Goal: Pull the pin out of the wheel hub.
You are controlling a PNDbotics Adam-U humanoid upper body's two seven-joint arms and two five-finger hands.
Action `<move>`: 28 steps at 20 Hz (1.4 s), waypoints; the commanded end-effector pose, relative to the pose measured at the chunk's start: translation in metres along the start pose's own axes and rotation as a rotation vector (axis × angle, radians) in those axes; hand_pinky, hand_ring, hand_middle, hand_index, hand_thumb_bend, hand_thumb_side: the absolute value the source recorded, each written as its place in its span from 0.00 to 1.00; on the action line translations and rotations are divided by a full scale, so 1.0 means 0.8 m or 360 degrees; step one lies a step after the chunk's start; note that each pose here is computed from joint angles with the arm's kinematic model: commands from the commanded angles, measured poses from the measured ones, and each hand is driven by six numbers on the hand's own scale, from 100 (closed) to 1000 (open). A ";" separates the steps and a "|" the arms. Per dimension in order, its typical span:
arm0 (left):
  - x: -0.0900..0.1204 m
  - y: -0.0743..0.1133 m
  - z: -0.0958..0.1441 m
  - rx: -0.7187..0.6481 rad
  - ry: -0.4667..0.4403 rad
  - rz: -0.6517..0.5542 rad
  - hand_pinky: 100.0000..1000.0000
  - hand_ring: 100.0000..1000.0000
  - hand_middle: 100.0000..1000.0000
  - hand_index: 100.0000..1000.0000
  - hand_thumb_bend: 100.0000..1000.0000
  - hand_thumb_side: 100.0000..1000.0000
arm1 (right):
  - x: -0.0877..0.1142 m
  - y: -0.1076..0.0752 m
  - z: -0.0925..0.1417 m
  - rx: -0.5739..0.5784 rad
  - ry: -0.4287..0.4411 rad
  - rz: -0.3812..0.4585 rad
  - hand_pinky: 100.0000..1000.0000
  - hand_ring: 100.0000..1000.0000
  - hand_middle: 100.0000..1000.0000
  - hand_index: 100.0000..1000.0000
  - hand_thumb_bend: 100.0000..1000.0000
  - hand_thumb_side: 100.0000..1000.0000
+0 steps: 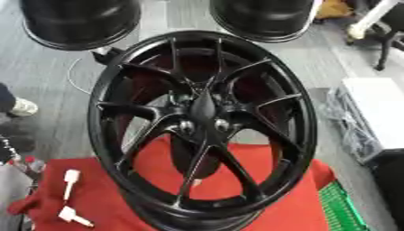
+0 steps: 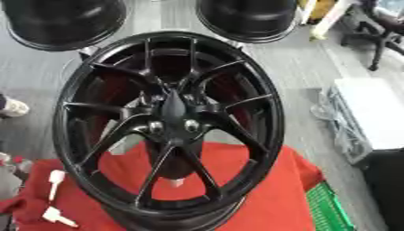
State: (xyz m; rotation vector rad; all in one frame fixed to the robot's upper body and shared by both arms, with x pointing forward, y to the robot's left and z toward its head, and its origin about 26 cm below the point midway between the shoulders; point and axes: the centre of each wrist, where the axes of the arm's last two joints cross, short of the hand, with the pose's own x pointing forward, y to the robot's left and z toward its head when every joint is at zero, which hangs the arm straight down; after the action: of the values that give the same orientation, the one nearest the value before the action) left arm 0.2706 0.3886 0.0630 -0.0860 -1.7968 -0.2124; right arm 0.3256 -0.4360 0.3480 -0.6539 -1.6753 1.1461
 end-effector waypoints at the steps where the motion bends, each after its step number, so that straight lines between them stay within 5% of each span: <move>1: 0.013 0.013 0.004 0.0062 -0.0026 -0.0064 0.72 0.66 0.62 0.74 0.10 0.99 | -0.025 -0.031 0.032 -0.0201 0.0171 -0.0108 0.13 0.23 0.43 0.46 0.00 0.37; 4: 0.014 0.016 0.006 0.0106 -0.0032 -0.0073 0.72 0.66 0.62 0.74 0.10 0.99 | -0.071 -0.010 0.052 -0.0321 0.0373 -0.0303 0.29 0.34 0.61 0.65 0.00 0.35; 7: 0.019 0.018 0.003 0.0135 -0.0067 -0.0078 0.72 0.66 0.62 0.74 0.10 0.99 | -0.118 0.024 0.077 -0.0428 0.0622 -0.0464 0.44 0.51 0.79 0.80 0.00 0.16; 8: 0.020 0.018 0.001 0.0141 -0.0080 -0.0076 0.72 0.66 0.62 0.74 0.10 0.99 | -0.134 0.037 0.087 -0.0461 0.0711 -0.0514 0.48 0.56 0.83 0.82 0.00 0.32; 9: 0.021 0.017 0.000 0.0141 -0.0088 -0.0073 0.72 0.66 0.62 0.74 0.10 0.99 | -0.148 0.050 0.097 -0.0492 0.0802 -0.0563 0.48 0.57 0.83 0.82 0.00 0.35; 10: 0.021 0.016 -0.002 0.0139 -0.0098 -0.0069 0.72 0.66 0.62 0.74 0.09 0.99 | -0.162 0.065 0.108 -0.0521 0.0896 -0.0611 0.52 0.61 0.87 0.84 0.00 0.65; 11: 0.021 0.015 -0.003 0.0135 -0.0107 -0.0064 0.72 0.66 0.62 0.74 0.09 0.99 | -0.176 0.080 0.120 -0.0548 0.0991 -0.0658 0.53 0.63 0.88 0.84 0.00 0.83; 13: 0.020 0.012 -0.006 0.0124 -0.0124 -0.0054 0.72 0.66 0.62 0.74 0.09 0.99 | -0.200 0.115 0.144 -0.0576 0.1189 -0.0744 0.55 0.66 0.89 0.84 0.00 1.00; 18: 0.018 0.006 -0.011 0.0080 -0.0137 -0.0037 0.72 0.66 0.62 0.74 0.09 0.99 | -0.241 0.238 0.193 -0.0464 0.1640 -0.1043 0.61 0.71 0.90 0.85 0.00 1.00; 24: 0.013 -0.002 -0.013 0.0000 -0.0114 -0.0027 0.72 0.66 0.62 0.74 0.09 0.99 | -0.250 0.379 0.285 -0.0415 0.2216 -0.1435 0.61 0.71 0.88 0.85 0.00 1.00; 28: 0.010 -0.005 -0.014 -0.0044 -0.0098 -0.0020 0.72 0.66 0.62 0.74 0.09 0.99 | -0.244 0.430 0.343 -0.0461 0.2475 -0.1530 0.61 0.70 0.87 0.84 0.00 1.00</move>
State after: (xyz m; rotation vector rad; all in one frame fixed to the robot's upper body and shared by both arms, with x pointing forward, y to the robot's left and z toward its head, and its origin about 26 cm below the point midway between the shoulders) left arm 0.2779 0.3811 0.0664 -0.1061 -1.8435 -0.2165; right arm 0.1270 -0.5504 -0.0739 -0.4861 -0.5436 -0.3462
